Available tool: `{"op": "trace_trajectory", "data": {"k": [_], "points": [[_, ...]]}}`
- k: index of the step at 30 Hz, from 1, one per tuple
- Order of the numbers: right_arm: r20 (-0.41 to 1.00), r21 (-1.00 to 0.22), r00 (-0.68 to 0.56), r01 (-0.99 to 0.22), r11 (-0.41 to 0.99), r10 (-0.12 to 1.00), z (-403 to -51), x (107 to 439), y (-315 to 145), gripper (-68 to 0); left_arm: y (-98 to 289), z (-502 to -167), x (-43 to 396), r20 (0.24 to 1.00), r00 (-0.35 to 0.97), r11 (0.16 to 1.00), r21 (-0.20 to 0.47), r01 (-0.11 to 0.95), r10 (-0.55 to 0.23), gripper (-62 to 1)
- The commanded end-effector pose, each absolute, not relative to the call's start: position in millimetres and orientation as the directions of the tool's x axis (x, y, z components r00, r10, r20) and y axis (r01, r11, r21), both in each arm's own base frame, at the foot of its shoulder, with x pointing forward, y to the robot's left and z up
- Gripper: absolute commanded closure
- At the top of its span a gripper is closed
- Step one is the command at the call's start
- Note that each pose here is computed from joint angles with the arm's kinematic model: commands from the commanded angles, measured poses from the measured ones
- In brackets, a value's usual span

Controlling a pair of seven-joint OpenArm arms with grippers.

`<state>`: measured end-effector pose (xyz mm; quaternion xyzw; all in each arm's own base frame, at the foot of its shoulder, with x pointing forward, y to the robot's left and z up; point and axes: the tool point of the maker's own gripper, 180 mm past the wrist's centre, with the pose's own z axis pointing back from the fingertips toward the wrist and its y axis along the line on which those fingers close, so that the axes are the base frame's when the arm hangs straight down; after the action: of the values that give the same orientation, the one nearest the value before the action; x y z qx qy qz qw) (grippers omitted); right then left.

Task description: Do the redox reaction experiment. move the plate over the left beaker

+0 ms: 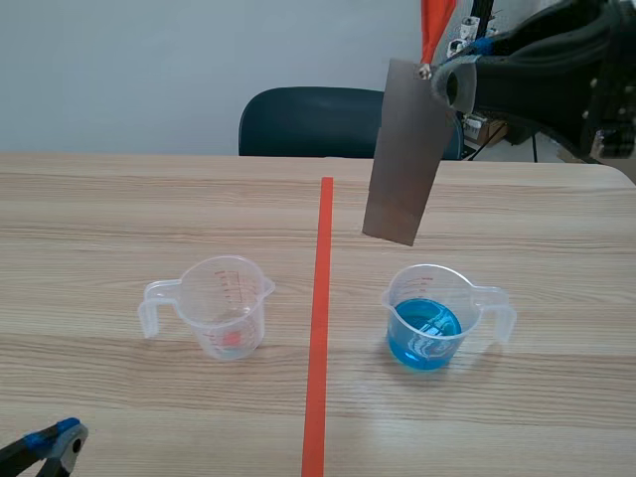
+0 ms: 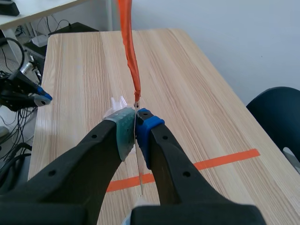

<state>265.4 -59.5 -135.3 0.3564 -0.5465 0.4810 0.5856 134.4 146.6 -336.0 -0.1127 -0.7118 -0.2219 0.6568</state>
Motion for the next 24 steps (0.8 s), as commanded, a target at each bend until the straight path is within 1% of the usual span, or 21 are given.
{"op": "trace_trajectory", "data": {"k": [1, 3, 8, 11, 15, 16, 18, 20, 21, 24], "points": [[0.983, -0.134, -0.093, -0.95, 0.281, 0.156, -127.9, 268.3, -54.7, -0.6, 148.4, -327.4, 127.4, 0.983, -0.157, 0.897, 0.151, 0.415, -0.093, -2.7], [0.981, -0.145, -0.101, -0.95, 0.277, 0.167, -132.4, 268.8, -49.8, -0.6, 152.0, -325.1, 115.3, 0.981, -0.184, 0.919, 0.127, 0.373, -0.061, -2.7], [0.988, -0.137, -0.11, -0.947, 0.292, 0.105, -127.2, 271.7, -37.7, -0.6, 160.1, -324.7, 96.5, 0.973, -0.229, 0.963, 0.076, 0.26, -0.015, -2.7], [0.992, -0.126, -0.113, -0.95, 0.285, 0.062, -123.7, 270.6, -28.5, -0.6, 161.3, -320.8, 93.3, 0.964, -0.266, 0.974, 0.064, 0.219, -0.004, -2.7], [0.994, -0.11, -0.108, -0.955, 0.276, 0.024, -122.3, 269.4, -16.0, -0.6, 162.3, -321.0, 93.8, 0.963, -0.269, 0.981, 0.059, 0.186, -0.007, -2.8], [0.994, -0.106, -0.104, -0.956, 0.274, 0.021, -123.2, 269.2, -12.7, -0.6, 162.1, -321.0, 93.6, 0.963, -0.269, 0.98, 0.062, 0.188, -0.009, -3.7], [0.995, -0.096, -0.093, -0.959, 0.268, 0.021, -126.1, 268.8, -5.5, -0.6, 159.7, -321.4, 93.2, 0.963, -0.268, 0.976, 0.071, 0.205, -0.013, -10.2], [0.996, -0.085, -0.084, -0.961, 0.262, 0.017, -128.2, 268.1, 2.3, -0.6, 159.8, -318.4, 92.1, 0.959, -0.284, 0.975, 0.075, 0.207, -0.014, -21.6], [0.997, -0.08, -0.078, -0.962, 0.26, 0.019, -129.6, 268.2, 6.2, -0.6, 160.4, -317.6, 91.8, 0.957, -0.288, 0.976, 0.076, 0.206, -0.014, -29.1], [0.997, -0.076, -0.067, -0.959, 0.274, 0.043, -133.3, 273.5, 16.9, -0.6, 159.6, -315.3, 92.8, 0.955, -0.295, 0.976, 0.069, 0.207, -0.005, -54.8]]}}
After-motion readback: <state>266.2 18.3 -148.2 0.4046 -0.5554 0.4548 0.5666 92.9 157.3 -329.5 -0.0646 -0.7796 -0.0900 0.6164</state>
